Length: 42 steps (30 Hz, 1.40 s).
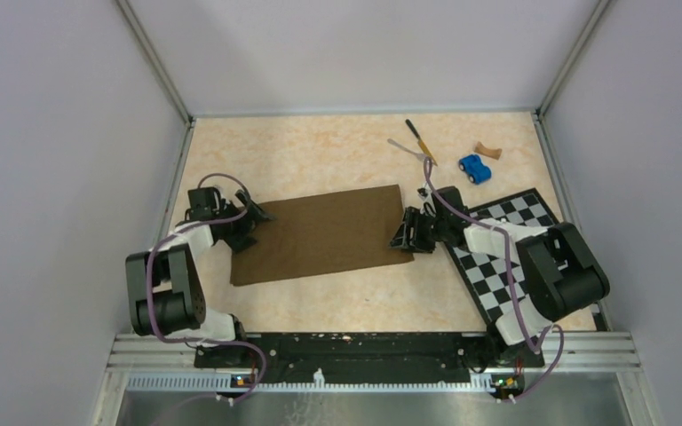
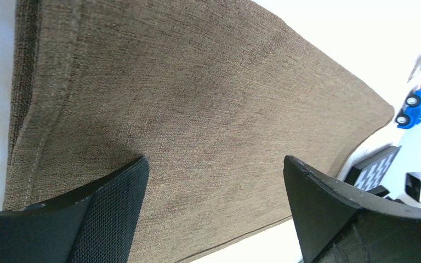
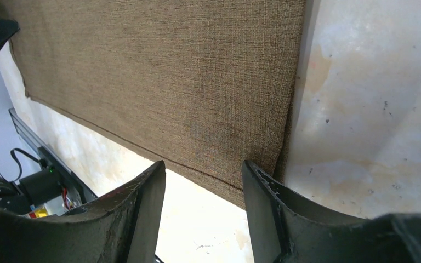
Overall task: Fold the napkin into a case and place the utensils inside
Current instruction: Smooth out the rectangle-folded napkin at the center of the board.
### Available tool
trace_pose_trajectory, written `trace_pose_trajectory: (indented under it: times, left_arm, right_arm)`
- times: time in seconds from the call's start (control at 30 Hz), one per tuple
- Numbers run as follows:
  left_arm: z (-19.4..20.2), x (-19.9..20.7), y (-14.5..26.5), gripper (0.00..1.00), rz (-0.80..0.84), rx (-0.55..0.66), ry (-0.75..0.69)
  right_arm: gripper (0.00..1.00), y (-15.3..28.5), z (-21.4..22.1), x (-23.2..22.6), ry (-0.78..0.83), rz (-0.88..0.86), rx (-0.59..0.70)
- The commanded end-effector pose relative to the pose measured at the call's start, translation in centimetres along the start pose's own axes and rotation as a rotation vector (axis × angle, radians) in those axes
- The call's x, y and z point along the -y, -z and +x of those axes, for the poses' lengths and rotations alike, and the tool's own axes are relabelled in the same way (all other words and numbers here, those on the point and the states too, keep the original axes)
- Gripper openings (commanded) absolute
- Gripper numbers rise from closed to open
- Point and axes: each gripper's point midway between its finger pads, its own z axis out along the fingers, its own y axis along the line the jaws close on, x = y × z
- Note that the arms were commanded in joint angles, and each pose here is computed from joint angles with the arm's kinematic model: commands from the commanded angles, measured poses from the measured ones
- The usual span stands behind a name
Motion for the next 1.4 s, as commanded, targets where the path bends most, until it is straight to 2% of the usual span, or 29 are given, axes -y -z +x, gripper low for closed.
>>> trace_pose_trajectory:
  times: [0.0,0.1,0.2,0.37,0.4,0.47,0.57,0.67,0.8,0.87,0.97,1.03,1.13,1.23,1.3,1.37]
  left_arm:
    - [-0.4,-2.4,-2.8,0.99,-0.069,-0.012,-0.020]
    - [-2.0,-1.6,-2.7,0.99,-0.088,-0.012,-0.049]
    - [-3.9,1.0,-0.3,0.99,-0.049,0.062,-0.117]
    - [-6.3,6.2,2.9,0.99,0.095,0.138,-0.219]
    - [-7.0,7.1,2.9,0.99,0.124,0.149,-0.222]
    - [-8.0,8.7,2.3,0.99,0.185,0.141,-0.206]
    - [-9.1,9.9,0.2,0.99,0.262,0.111,-0.153]
    - [-10.2,9.4,-2.1,0.99,0.260,0.107,-0.112]
    - [-11.3,6.0,-5.1,0.99,0.140,0.126,-0.095]
    - [-11.8,3.7,-5.9,0.99,0.077,0.139,-0.077]
    - [-12.3,0.0,-6.1,0.99,-0.104,0.160,-0.082]
    - [-12.4,1.0,-5.1,0.99,-0.086,0.163,-0.124]
    - [-12.7,5.5,-2.8,0.99,0.001,0.185,-0.217]
    - [-12.6,10.3,-1.1,0.99,0.162,0.174,-0.258]
    - [-12.7,11.4,-1.3,0.99,0.213,0.159,-0.241]
    - [-13.4,10.8,-2.2,0.99,0.184,0.164,-0.219]
  right_arm:
    - [0.53,0.1,-0.4,0.3,-0.027,0.034,0.080]
    - [0.53,0.5,-1.4,-0.8,-0.002,0.033,0.106]
    - [0.57,1.6,-3.6,-2.9,0.090,0.016,0.129]
    - [0.67,1.6,-8.5,-7.5,0.145,-0.128,0.166]
    - [0.76,1.4,-9.7,-8.6,0.133,-0.184,0.177]
    - [0.81,0.2,-11.8,-9.6,0.077,-0.268,0.179]
    - [0.81,-1.6,-14.4,-10.5,0.026,-0.340,0.164]
    - [0.80,-3.4,-16.2,-10.2,-0.012,-0.364,0.168]
    - [0.79,-5.0,-17.4,-5.9,-0.063,-0.300,0.191]
    - [0.78,-5.5,-17.4,-2.5,-0.060,-0.214,0.191]
    - [0.75,-5.0,-16.7,0.7,-0.034,-0.084,0.164]
    - [0.75,-3.6,-16.7,-0.6,0.007,-0.078,0.177]
    - [0.77,-1.1,-17.0,-5.5,0.070,-0.167,0.195]
    - [0.78,-0.9,-17.8,-9.3,0.098,-0.263,0.181]
    - [0.78,-1.9,-18.3,-10.9,0.086,-0.331,0.168]
    - [0.77,-3.0,-18.7,-11.4,0.053,-0.373,0.150]
